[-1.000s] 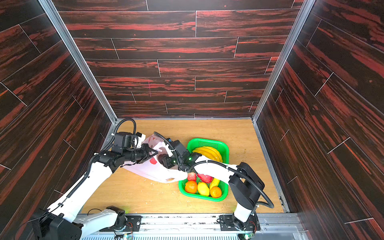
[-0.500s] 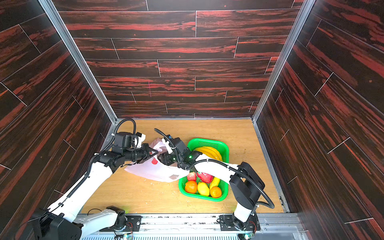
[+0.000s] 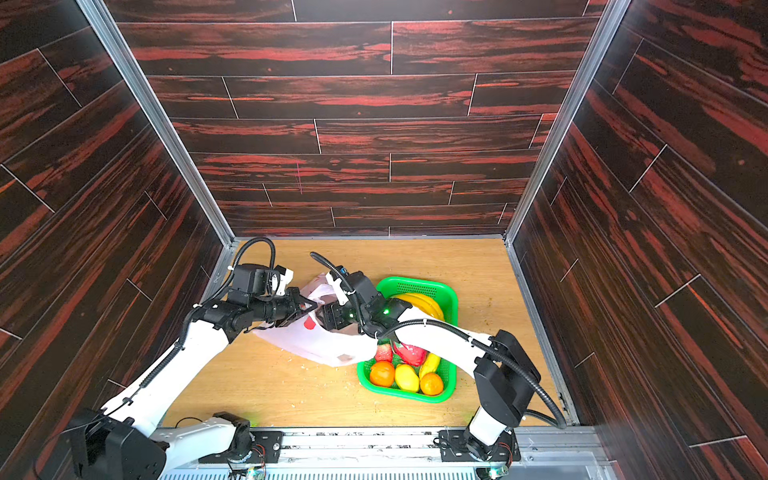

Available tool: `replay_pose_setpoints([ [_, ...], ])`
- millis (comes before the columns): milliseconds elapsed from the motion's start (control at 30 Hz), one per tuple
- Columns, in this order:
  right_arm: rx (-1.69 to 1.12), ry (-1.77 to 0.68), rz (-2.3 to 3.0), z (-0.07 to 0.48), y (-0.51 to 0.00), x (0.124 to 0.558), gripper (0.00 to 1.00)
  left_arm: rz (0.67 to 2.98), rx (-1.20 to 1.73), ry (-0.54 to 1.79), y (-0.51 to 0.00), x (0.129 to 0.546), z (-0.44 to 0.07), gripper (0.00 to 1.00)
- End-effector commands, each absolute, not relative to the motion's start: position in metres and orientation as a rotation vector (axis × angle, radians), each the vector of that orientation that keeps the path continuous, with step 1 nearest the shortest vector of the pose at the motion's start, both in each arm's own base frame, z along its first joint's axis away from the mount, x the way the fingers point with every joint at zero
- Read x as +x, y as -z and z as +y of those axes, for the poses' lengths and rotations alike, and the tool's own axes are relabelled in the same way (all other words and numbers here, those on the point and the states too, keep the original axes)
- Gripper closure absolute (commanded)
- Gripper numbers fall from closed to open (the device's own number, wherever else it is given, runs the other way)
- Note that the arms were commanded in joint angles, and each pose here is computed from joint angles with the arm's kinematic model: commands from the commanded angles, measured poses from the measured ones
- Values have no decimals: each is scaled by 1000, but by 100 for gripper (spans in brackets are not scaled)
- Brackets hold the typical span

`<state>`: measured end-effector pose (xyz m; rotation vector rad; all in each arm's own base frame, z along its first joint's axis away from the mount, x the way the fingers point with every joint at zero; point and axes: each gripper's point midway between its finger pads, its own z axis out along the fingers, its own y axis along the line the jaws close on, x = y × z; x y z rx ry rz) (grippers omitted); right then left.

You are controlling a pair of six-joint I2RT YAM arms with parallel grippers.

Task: Place the fake fruits into the plastic bag and tie a complex knot
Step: 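Open the right gripper to drop the plum into the bag, then move the right gripper back over the basket toward an orange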

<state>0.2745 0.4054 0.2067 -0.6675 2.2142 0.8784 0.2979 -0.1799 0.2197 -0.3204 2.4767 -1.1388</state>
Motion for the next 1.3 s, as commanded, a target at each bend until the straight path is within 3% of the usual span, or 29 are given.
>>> replay_pose_setpoints([
  [0,-624,-902,2190,394,-243,270,19,2483,-313,1127,-217,298,-178,100],
  [367,-610,-939,2164,376,-286,254,11,2474,-370,1154,-221,302,-180,100],
  [933,-726,-1372,2236,418,-264,192,12,2460,-424,1182,-222,309,-184,100],
  [1133,-801,-1499,2181,432,-285,170,12,2459,-435,1175,-221,309,-183,100],
  [1267,-802,-1459,2128,424,-307,171,12,2455,-437,1155,-222,309,-181,100],
])
